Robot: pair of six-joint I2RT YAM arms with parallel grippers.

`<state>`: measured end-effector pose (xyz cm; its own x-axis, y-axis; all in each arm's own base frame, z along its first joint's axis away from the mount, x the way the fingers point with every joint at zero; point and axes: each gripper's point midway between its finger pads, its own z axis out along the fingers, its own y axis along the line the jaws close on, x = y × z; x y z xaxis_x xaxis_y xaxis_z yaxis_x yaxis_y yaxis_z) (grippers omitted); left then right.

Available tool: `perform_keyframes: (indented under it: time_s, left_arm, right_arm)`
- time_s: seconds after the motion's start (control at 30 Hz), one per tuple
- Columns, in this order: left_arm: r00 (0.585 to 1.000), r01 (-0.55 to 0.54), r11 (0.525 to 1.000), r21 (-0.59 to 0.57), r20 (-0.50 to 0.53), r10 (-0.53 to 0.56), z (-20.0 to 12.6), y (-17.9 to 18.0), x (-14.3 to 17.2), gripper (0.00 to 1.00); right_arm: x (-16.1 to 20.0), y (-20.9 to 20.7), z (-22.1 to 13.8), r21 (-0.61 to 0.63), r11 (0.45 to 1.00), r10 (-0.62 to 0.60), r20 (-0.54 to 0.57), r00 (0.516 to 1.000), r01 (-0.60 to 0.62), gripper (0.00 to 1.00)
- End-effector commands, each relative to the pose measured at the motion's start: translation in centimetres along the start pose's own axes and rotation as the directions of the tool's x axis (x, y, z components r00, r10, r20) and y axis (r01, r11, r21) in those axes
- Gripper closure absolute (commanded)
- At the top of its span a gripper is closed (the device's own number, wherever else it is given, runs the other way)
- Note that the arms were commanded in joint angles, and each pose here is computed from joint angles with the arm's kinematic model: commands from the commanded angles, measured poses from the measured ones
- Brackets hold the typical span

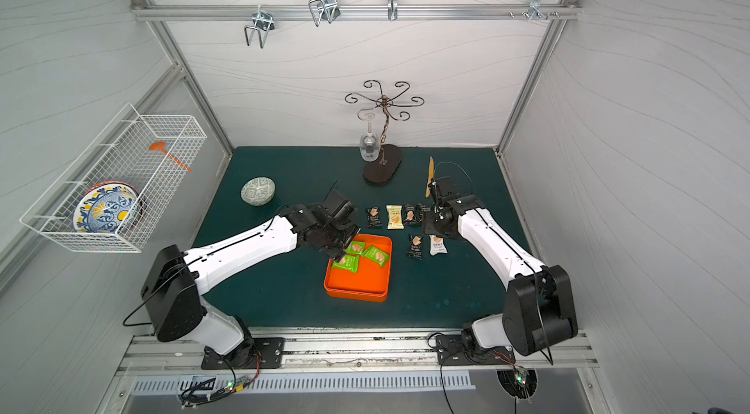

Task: Take the cookies out of the storage box
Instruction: Pick up the cookie from the storage box.

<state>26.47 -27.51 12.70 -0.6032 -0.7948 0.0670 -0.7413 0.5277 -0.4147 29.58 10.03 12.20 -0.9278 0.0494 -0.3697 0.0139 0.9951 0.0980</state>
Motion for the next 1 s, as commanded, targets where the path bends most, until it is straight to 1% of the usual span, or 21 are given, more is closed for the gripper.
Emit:
perform_keyframes:
  time_s: [0.0, 0.17, 0.33, 0.5, 0.6, 0.97]
  left_arm:
    - [0.999, 0.038, 0.999, -0.015, -0.014, -0.038, 1.4, -0.9, 0.9, 0.32]
    - [0.999, 0.029, 0.998, -0.058, -0.021, -0.03, 3.5, -1.0, 2.1, 0.32]
    - [0.998, 0.03, 0.997, -0.068, -0.05, -0.033, 5.6, -1.6, 3.2, 0.33]
    - [0.998, 0.008, 0.995, -0.101, -0.055, -0.014, 7.3, -1.8, 4.3, 0.33]
    - [0.997, 0.018, 0.994, -0.109, -0.068, -0.026, 8.3, -1.8, 4.7, 0.33]
    - [0.998, 0.019, 0.989, -0.149, -0.058, -0.028, 9.7, -1.8, 5.1, 0.33]
  right_arm:
    - [-0.2, 0.4, -0.9, -0.055, 0.998, 0.018, 0.029, 0.999, -0.016, 0.31]
    - [-0.3, 0.1, -1.2, -0.076, 0.997, 0.029, 0.038, 0.999, -0.026, 0.31]
    - [-0.4, -0.1, -1.5, -0.103, 0.994, 0.044, 0.045, 0.998, -0.039, 0.31]
    - [-0.4, 0.0, -1.5, -0.119, 0.992, 0.044, 0.053, 0.998, -0.038, 0.31]
    - [-0.2, -0.1, -1.3, -0.132, 0.99, 0.052, 0.044, 0.998, -0.045, 0.31]
    - [-0.3, -0.4, -1.3, -0.148, 0.987, 0.064, 0.05, 0.997, -0.056, 0.32]
